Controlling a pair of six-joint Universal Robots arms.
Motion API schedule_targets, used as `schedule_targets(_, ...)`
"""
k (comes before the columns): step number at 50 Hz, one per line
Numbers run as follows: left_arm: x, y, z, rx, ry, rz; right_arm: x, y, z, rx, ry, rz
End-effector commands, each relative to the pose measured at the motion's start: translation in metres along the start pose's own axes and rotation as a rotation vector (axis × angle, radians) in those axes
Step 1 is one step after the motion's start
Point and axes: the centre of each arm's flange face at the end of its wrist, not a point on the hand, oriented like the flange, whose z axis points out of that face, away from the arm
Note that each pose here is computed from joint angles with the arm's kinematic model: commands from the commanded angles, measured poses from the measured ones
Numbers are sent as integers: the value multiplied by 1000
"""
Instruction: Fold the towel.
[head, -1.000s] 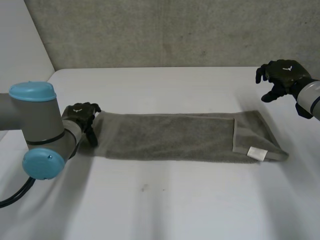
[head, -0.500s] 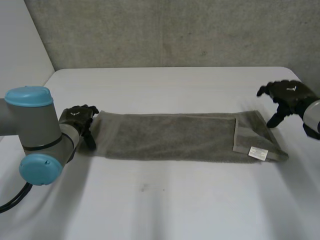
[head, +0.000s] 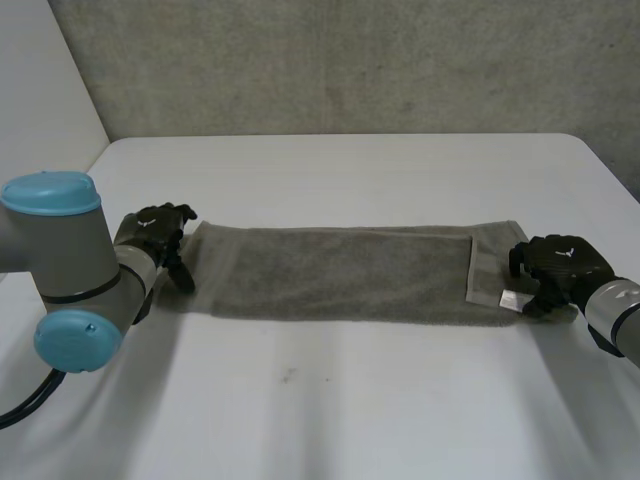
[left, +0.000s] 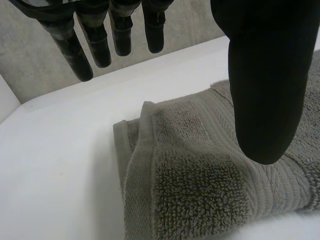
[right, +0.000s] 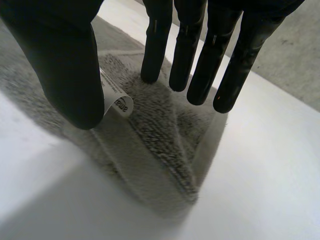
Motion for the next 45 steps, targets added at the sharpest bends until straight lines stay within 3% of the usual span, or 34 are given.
schedule_targets(1, -1, 0, 0, 0, -1, 1, 1, 7, 9, 19, 12, -76)
schedule_targets(14, -2, 0, 1, 3, -4, 0, 13, 3, 27, 51, 36, -111)
schedule_targets(32, -1, 2, 1, 4, -3, 0, 60, 9, 74, 53, 280, 6)
schedule_targets(45, -1, 2, 1, 4, -3, 0, 60, 16, 71, -9, 274, 29)
